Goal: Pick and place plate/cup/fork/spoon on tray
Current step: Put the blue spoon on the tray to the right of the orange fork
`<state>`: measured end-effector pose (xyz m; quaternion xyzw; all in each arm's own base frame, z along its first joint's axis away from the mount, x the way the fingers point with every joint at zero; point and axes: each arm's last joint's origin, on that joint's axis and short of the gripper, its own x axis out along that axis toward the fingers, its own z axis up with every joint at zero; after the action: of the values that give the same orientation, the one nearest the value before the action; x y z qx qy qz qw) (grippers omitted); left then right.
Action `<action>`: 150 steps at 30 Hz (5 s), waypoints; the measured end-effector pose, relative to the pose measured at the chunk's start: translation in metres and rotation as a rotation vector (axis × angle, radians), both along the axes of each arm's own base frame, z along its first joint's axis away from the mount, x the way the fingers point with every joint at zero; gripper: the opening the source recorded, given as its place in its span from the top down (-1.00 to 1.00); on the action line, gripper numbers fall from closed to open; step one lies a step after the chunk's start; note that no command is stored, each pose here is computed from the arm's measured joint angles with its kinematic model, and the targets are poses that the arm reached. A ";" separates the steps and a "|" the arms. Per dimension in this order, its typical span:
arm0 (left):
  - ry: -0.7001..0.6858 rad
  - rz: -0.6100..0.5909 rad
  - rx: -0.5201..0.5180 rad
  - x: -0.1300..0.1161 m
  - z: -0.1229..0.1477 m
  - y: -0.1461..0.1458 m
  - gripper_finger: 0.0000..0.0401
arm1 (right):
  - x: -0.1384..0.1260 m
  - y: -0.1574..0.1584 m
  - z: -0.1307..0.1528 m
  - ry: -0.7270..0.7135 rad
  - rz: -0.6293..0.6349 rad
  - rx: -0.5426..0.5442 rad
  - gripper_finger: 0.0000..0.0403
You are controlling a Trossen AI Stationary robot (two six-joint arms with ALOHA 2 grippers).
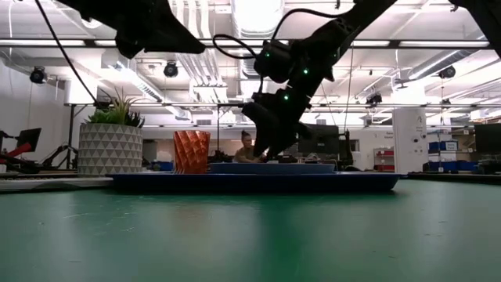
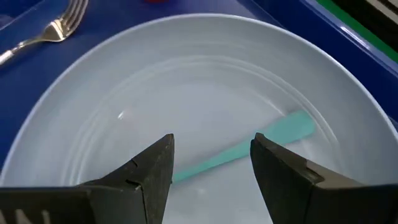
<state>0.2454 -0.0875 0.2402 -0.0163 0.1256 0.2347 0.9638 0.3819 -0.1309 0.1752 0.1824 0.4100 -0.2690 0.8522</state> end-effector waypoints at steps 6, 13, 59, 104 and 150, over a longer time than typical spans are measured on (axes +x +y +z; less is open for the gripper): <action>0.008 0.000 0.003 -0.006 -0.005 0.003 1.00 | -0.007 0.002 -0.002 0.222 0.588 -0.231 0.01; 0.001 0.001 0.000 -0.008 -0.010 0.004 1.00 | -0.013 0.003 -0.010 0.304 0.956 -0.291 0.01; -0.068 0.012 -0.027 -0.006 -0.006 0.004 1.00 | 0.015 -0.032 -0.008 0.107 1.106 -0.253 0.95; -0.269 0.091 -0.089 0.044 -0.030 0.001 1.00 | -0.063 0.124 0.070 -1.046 0.700 -0.537 0.96; -0.341 0.008 -0.150 0.081 -0.017 0.015 1.00 | -0.039 0.127 0.038 -1.111 0.570 -0.350 0.42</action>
<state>0.3261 -0.0724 0.2236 -0.1283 -0.0225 0.2221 0.9663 0.3426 -0.0043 0.2135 0.0370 -0.1094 0.0392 0.9925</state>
